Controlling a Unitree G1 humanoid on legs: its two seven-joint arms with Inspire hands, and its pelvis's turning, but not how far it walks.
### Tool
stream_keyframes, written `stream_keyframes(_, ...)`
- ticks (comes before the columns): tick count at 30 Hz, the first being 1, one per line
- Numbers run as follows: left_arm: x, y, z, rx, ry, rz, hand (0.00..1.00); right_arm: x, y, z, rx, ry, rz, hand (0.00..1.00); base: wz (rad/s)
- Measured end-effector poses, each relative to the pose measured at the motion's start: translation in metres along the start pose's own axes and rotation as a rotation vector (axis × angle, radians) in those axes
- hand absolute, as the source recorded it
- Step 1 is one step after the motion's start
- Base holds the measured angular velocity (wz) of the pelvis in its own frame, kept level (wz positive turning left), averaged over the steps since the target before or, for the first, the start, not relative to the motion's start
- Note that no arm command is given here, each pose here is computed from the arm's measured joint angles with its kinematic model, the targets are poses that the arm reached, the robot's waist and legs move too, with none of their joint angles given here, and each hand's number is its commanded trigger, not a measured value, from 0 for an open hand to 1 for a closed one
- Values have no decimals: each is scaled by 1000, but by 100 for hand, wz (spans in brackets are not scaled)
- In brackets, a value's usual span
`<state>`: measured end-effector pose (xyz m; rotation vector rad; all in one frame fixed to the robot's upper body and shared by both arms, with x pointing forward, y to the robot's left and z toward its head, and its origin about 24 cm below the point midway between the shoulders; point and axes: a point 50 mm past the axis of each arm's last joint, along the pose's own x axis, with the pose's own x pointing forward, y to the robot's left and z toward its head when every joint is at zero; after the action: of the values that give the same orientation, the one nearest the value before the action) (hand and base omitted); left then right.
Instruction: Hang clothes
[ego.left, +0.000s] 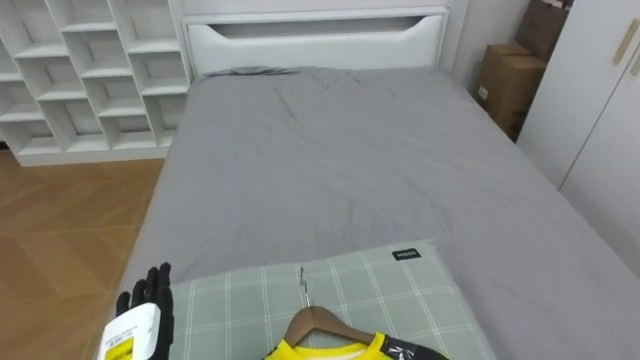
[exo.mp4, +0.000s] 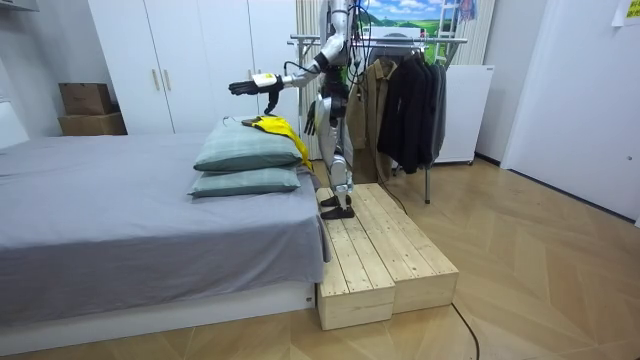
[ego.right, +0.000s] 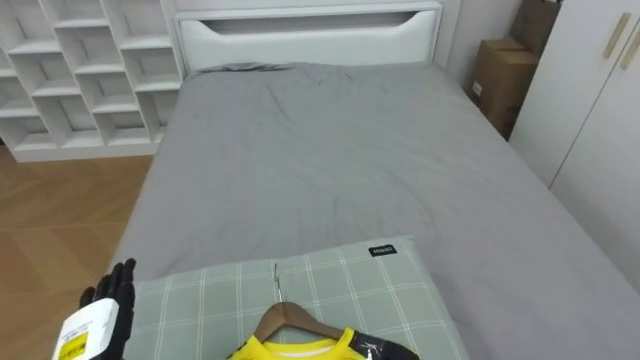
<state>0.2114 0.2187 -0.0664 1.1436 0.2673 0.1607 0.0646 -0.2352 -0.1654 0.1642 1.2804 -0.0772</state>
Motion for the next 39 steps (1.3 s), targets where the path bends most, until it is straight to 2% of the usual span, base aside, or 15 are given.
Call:
stream_keyframes(6,1,-2,20,1,-93,-37,0,0,1,0,-9,-1,2,0,-2)
stream_keyframes(19,-3,-13,36,37,-185,-142,0,0,0,1,-30,-3,3,0,-4)
stream_keyframes(35,-3,-14,37,49,-190,-156,0,2,3,8,-50,-13,13,0,-4)
stream_keyframes(39,-6,-21,31,60,-163,-190,0,2,4,9,-49,-16,14,0,0)
